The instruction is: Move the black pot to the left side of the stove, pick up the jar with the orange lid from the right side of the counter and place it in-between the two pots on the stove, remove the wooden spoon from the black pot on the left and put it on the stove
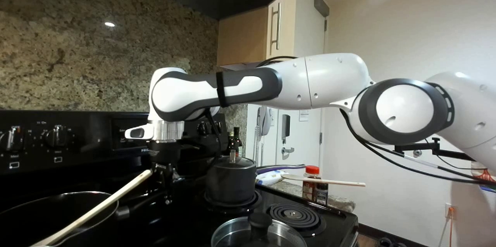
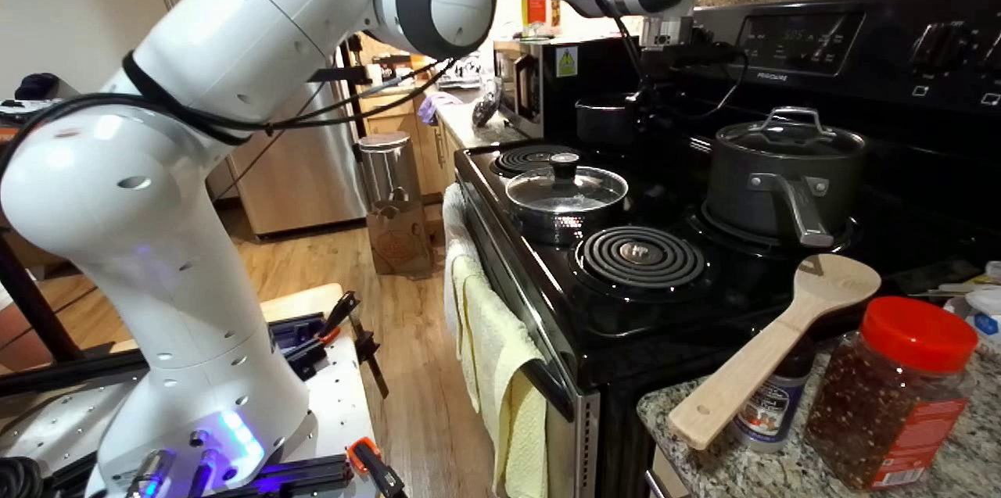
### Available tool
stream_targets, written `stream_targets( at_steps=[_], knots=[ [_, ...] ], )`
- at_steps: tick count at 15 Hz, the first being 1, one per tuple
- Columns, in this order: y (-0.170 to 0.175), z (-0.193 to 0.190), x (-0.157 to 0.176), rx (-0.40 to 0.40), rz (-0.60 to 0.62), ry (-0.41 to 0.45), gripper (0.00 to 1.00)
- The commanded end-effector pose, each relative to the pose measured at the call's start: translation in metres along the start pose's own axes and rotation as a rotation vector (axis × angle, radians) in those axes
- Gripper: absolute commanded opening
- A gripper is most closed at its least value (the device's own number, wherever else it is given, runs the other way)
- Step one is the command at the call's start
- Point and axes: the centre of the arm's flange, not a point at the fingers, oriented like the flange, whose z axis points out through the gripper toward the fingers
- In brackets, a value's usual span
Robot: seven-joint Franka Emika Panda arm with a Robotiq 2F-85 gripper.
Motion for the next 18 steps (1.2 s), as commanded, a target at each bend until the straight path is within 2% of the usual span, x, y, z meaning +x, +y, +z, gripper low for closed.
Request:
stream_targets(
  at_steps=[1,3,12,15,18],
  knots=[
    [0.002,-0.009,-0.003,0.016,-0.009,-0.022,0.34],
    [0.002,-0.008,-0.005,0.019,-0.004,-0.025,0.40],
    [0.005,-0.027,-0.023,-0.004,0.037,-0.031,0.98],
    [0.006,-0.047,-0.035,0.004,0.046,0.024,1.00],
    [0.001,-0.067,-0.058,0.046,0.103,0.062,1.00]
  ],
)
